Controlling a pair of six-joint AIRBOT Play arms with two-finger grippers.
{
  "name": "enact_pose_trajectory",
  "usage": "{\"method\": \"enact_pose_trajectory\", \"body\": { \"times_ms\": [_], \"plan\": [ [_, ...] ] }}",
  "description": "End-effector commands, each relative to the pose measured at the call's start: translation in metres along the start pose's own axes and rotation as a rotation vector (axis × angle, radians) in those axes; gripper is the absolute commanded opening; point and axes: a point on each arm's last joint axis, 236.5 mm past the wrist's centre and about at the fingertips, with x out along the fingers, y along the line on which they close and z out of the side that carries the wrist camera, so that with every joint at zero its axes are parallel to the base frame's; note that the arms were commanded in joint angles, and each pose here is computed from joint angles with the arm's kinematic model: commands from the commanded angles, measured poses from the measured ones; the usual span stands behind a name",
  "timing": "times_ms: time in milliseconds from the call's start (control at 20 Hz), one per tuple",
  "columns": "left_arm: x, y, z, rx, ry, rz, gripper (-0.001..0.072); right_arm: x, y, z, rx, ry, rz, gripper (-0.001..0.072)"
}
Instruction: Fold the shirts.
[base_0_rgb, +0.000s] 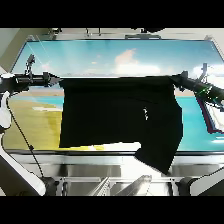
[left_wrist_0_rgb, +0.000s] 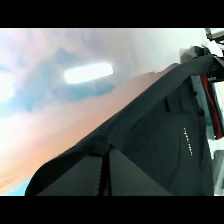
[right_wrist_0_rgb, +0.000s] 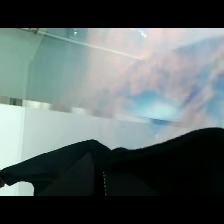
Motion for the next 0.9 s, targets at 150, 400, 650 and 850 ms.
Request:
{"method": "enact_pose_trajectory", "body": {
  "times_ms": [150, 400, 650, 850],
  "plan": [
    [0.006, 0.020, -0.034, -0.074, 0.174, 0.107, 0.0003, -0.018, -0.015, -0.035, -0.081, 0.181, -0.019, 0.0015],
    [0.019, 0.040, -0.057, -0.070, 0.286, 0.241, 0.0003, -0.021, -0.029, -0.044, -0.091, 0.224, -0.077, 0.0015],
    [0.024, 0.048, -0.061, -0.093, 0.302, 0.306, 0.0003, -0.018, -0.038, -0.036, -0.100, 0.189, -0.118, 0.0016],
    [0.030, 0.047, -0.059, -0.083, 0.299, 0.310, 0.0003, -0.016, -0.058, -0.037, -0.149, 0.196, -0.212, 0.0015]
  ]
}}
